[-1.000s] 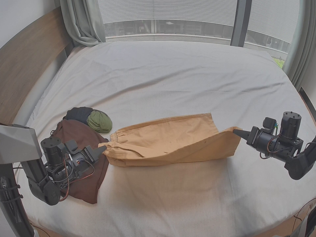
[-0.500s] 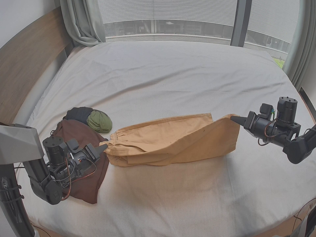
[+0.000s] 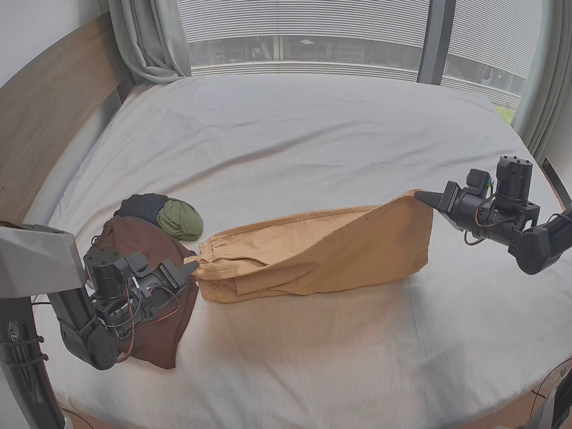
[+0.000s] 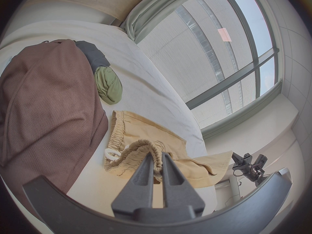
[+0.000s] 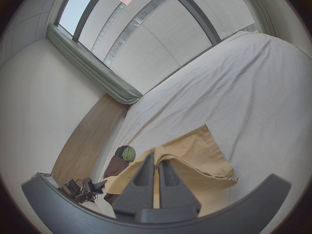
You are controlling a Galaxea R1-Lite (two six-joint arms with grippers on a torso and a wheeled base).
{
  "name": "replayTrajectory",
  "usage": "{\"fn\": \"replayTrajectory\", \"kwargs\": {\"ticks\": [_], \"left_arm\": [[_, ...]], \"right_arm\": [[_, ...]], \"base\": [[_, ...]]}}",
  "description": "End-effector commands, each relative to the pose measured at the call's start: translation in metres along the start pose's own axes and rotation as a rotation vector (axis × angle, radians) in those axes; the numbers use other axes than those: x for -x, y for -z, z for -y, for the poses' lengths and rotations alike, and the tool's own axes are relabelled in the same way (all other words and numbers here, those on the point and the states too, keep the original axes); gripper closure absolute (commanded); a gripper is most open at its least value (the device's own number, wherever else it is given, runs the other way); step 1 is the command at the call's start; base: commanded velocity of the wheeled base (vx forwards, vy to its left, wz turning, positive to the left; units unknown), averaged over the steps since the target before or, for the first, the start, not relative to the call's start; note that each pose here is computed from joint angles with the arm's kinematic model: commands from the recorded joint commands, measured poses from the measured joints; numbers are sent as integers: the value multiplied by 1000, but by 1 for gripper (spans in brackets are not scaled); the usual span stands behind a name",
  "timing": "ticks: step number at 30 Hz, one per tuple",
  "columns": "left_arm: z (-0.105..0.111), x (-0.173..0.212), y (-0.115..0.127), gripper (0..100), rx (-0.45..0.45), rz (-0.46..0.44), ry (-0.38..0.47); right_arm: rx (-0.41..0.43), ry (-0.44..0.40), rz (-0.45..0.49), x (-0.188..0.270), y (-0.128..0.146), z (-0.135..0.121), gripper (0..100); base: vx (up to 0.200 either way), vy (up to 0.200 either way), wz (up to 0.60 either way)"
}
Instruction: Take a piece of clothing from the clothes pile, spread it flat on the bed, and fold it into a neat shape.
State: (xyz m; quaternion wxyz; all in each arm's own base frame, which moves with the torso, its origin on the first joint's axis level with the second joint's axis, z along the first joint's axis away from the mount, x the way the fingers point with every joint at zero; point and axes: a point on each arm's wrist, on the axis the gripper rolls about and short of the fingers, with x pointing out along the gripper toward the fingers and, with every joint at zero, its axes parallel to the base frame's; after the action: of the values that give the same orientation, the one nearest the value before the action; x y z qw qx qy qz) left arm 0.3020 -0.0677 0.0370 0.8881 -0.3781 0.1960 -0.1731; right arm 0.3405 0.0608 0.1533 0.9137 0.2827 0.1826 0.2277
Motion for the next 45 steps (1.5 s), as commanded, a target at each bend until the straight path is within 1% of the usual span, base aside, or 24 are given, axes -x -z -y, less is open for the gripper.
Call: {"fn": "replayTrajectory", "kwargs": {"ticks": [1, 7, 12, 16, 24, 25, 31, 37, 42, 45], "left_arm": [[-2, -4, 1, 100, 0, 0, -1], [-3, -14, -3, 100, -2, 38, -5], [-7, -22, -2, 100, -3, 42, -9], [-11, -32, -3, 100, -6, 71, -22], [-18, -42, -1, 100, -5, 76, -30], [-20, -47, -1, 100, -6, 92, -38], [-25, -55, -1, 100, -4, 110, -45], [-26, -58, -1, 100, 2, 113, -44], [-31, -60, -1, 100, 1, 117, -54], [-31, -63, -3, 100, 0, 136, -60]], "right_arm": [[-11, 16, -12, -12, 0, 10, 100], [-17, 24, -20, -27, 1, 19, 100], [-24, 32, -32, -38, 4, 27, 100], [-17, 31, -12, -50, 0, 31, 100], [-12, 27, -1, -66, -3, 39, 100], [-16, 33, -11, -76, 2, 47, 100], [-14, 42, -16, -91, 10, 61, 100], [-15, 49, -2, -99, 10, 73, 100], [-5, 35, 17, -104, 14, 78, 100], [1, 28, 28, -107, 17, 81, 100]], "base": [[0, 0, 0], [0, 0, 0], [0, 0, 0], [0, 0, 0], [0, 0, 0], [0, 0, 0], [0, 0, 0], [0, 0, 0], [0, 0, 0], [0, 0, 0]]}}
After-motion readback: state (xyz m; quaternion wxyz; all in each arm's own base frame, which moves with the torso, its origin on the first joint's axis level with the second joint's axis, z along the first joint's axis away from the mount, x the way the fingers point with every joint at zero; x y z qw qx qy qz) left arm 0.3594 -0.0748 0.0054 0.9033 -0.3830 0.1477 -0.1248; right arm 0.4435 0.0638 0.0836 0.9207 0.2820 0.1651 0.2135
